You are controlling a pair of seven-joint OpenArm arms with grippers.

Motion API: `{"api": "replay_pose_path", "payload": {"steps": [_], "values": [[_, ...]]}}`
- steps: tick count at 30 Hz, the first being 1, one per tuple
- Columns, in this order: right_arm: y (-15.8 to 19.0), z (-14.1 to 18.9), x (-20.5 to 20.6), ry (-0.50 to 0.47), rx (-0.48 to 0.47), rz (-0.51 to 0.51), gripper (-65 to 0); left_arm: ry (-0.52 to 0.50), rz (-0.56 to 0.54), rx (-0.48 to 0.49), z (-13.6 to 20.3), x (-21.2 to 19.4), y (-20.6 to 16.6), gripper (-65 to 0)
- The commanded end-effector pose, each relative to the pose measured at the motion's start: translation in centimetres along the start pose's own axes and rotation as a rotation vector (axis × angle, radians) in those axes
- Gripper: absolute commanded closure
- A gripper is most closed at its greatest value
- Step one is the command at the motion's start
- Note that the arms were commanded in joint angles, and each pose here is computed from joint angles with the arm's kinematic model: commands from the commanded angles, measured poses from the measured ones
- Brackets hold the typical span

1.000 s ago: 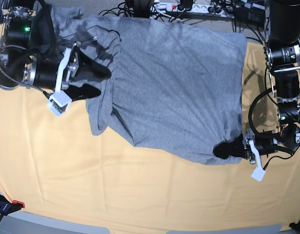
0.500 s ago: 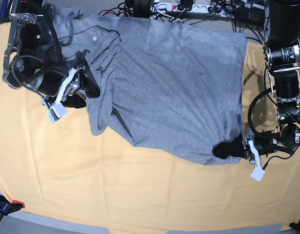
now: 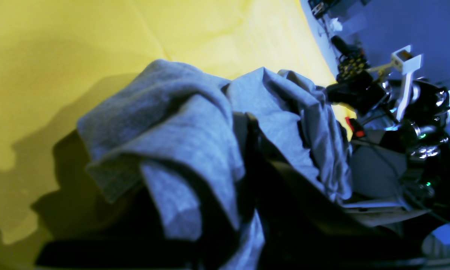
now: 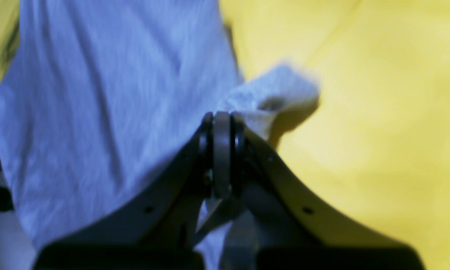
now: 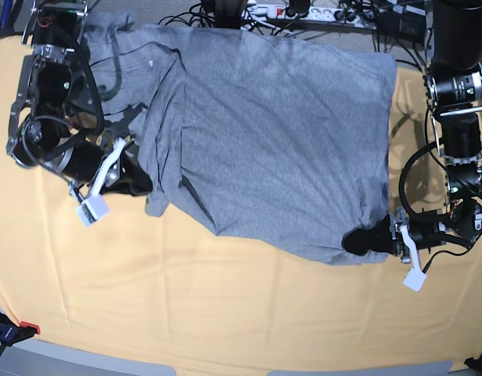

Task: Layout the t-shirt on the table in an organized manner, then fold the t-shirt properly
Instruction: 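Drag the hem corner with the right gripper away from the left gripper, then pull the hem further with the right gripper to flatten the shirt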

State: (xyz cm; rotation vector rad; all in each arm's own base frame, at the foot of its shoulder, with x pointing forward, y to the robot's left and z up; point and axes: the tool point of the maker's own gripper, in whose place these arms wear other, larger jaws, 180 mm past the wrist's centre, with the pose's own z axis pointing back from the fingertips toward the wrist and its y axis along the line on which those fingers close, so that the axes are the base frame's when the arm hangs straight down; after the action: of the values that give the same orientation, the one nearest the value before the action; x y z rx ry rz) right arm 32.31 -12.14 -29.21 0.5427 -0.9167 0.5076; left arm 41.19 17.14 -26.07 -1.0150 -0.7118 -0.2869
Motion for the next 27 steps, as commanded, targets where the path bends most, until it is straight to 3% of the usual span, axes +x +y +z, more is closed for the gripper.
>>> {"api": "replay_pose_path", "payload": {"steps": [1,7,11,16,20,24,27], "values": [[0.1,0.6,2.7,-0.076,0.004,0.047,0.0,-0.062,-0.046,-0.015,0.8,2.6,-0.9,0.0],[-1.4,1.0,4.9,-0.071,-0.094,0.152,0.0,-0.062,-0.046,-0.014,0.8,2.7,-0.9,0.0],[-4.2,1.7,6.4,-0.071,-0.238,0.242,0.0,-0.062,-0.046,-0.015,0.8,2.6,-0.9,0.0],[-8.0,3.6,9.4,-0.109,-0.441,0.263,0.0,-0.062,-0.046,-0.014,0.8,2.7,-0.9,0.0],[-8.4,4.3,11.9,-0.158,-0.458,0.295,0.0,-0.062,-0.046,-0.014,0.8,2.7,-0.9,0.0],[-7.1,4.1,13.3,-0.194,-0.360,0.354,0.0,-0.062,-0.046,-0.015,0.8,2.7,-0.9,0.0],[-7.8,3.6,13.2,-0.183,-0.338,0.332,0.0,-0.062,-0.046,-0.014,0.8,2.6,-0.9,0.0]]}}
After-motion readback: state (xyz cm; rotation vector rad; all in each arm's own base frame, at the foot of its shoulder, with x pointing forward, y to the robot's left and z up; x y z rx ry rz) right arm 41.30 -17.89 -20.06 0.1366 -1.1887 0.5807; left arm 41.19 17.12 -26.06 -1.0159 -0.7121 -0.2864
